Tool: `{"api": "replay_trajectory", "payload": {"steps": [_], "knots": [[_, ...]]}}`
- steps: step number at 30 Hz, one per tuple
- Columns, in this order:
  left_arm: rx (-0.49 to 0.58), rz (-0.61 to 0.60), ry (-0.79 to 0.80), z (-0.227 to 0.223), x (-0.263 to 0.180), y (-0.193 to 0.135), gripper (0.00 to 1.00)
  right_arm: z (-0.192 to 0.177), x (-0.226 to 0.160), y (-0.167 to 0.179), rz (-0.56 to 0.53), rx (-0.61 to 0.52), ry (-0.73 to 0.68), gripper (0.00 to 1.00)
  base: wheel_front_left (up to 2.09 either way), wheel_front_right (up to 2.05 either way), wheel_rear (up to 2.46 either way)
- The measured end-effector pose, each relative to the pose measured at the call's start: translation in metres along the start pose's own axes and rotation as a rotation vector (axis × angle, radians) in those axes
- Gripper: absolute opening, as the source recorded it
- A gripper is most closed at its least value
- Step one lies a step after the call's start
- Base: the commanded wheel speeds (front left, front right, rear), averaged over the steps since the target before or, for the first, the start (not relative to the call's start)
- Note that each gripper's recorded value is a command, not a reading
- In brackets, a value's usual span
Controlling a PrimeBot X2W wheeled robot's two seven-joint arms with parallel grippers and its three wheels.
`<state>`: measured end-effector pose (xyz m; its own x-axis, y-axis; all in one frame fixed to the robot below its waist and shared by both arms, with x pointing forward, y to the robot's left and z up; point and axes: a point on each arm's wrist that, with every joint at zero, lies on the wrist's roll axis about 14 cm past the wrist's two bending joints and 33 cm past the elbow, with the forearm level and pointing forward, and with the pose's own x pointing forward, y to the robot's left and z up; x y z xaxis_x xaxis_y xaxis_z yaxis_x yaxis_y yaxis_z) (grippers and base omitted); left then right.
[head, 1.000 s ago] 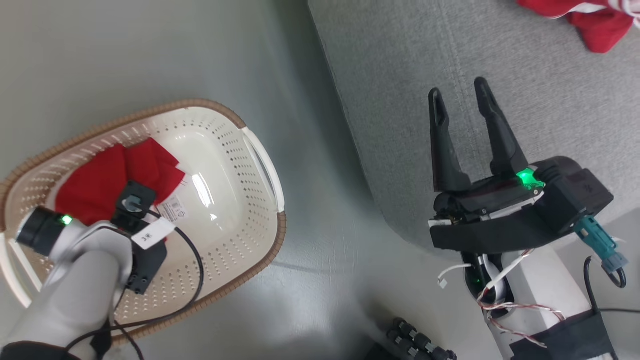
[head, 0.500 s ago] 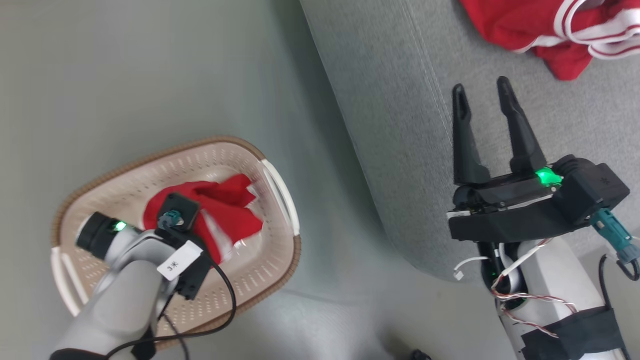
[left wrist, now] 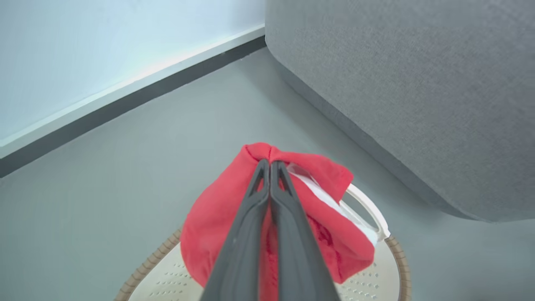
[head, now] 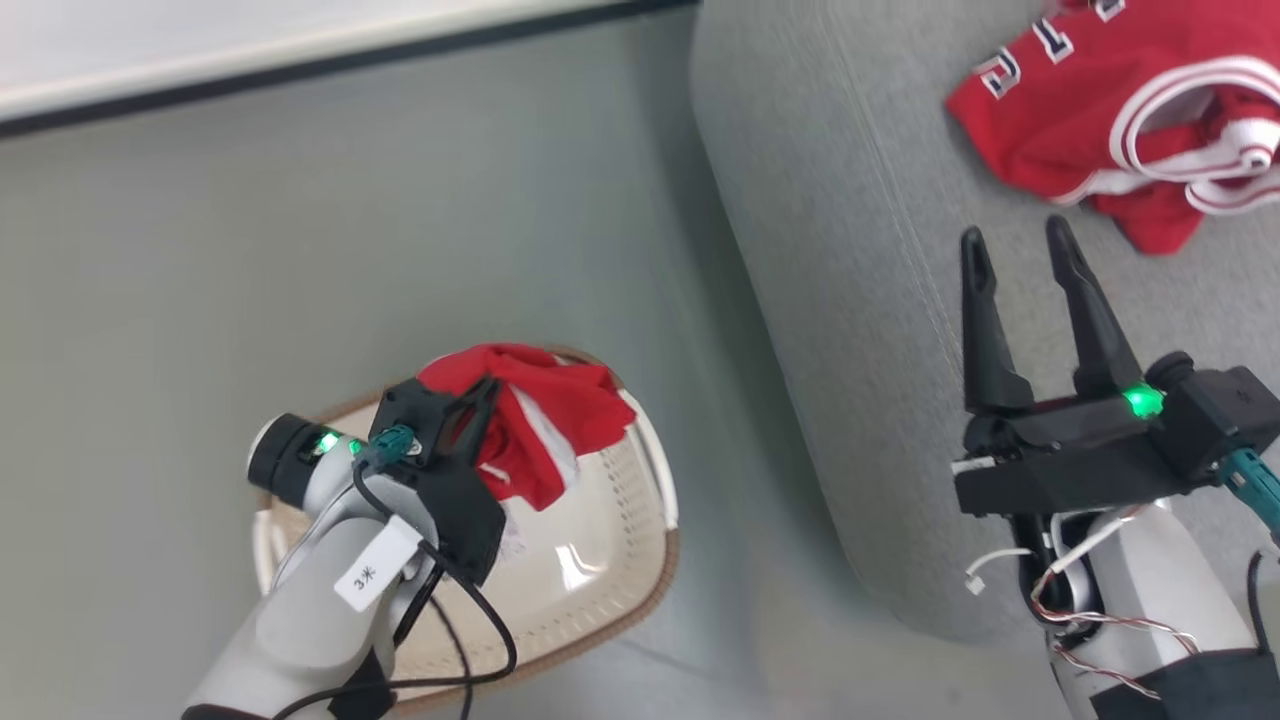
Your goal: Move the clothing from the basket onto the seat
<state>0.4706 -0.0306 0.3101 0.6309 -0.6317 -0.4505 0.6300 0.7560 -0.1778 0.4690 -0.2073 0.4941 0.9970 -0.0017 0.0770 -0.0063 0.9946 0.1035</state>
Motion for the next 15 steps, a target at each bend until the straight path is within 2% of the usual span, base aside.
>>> {"api": "replay_trajectory", "payload": {"steps": [15], "knots": [[-0.022, 0.083, -0.424, 0.146, -0.077, -0.001, 0.00, 0.033, -0.027, 0.045, 0.130, 0.055, -0.059, 1.00, 0.00, 0.00, 0.00]]}}
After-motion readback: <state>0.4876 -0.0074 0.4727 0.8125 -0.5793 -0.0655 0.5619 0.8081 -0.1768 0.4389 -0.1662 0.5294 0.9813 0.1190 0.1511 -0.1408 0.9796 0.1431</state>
